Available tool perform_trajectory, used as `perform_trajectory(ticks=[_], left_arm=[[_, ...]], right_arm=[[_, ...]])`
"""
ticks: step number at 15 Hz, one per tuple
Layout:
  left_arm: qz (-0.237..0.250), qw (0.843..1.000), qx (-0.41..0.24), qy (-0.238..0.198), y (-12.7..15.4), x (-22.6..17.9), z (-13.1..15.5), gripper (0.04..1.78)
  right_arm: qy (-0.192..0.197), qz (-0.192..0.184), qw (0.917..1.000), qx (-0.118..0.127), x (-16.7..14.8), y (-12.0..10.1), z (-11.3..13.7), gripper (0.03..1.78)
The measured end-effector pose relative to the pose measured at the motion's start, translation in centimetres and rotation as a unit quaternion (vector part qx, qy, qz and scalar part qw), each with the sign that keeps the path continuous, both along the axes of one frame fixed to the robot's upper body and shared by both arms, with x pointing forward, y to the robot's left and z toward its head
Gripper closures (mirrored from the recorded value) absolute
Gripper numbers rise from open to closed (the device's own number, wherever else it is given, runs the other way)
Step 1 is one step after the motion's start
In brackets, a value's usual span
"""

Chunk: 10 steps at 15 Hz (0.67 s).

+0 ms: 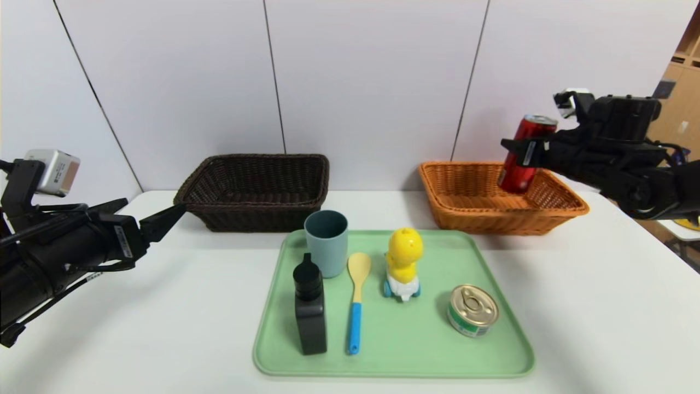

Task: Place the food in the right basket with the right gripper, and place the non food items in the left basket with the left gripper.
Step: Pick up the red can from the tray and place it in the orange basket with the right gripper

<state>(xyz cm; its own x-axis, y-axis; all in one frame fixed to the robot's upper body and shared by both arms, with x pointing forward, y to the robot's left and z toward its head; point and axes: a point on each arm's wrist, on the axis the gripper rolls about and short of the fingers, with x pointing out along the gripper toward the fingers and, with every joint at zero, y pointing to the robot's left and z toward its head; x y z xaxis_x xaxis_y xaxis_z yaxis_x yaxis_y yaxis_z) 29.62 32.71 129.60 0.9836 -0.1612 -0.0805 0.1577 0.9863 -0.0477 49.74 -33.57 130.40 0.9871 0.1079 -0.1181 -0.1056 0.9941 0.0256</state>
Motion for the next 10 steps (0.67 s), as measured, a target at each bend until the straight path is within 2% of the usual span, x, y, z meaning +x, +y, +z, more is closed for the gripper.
perform_trajectory(ticks=[5, 10], left_arm=[[0.0, 1.0, -0.001, 0.002, 0.0, 0.1, -0.1, 0.13], [0.0, 1.0, -0.001, 0.007, 0.0, 0.3, -0.3, 0.13]], right_arm=[[0.032, -0.01, 0.9994, -0.006, 1.9, 0.0, -3.6, 0.83], [0.04, -0.02, 0.9989, -0.016, 2.4, 0.0, -4.8, 0.8]])
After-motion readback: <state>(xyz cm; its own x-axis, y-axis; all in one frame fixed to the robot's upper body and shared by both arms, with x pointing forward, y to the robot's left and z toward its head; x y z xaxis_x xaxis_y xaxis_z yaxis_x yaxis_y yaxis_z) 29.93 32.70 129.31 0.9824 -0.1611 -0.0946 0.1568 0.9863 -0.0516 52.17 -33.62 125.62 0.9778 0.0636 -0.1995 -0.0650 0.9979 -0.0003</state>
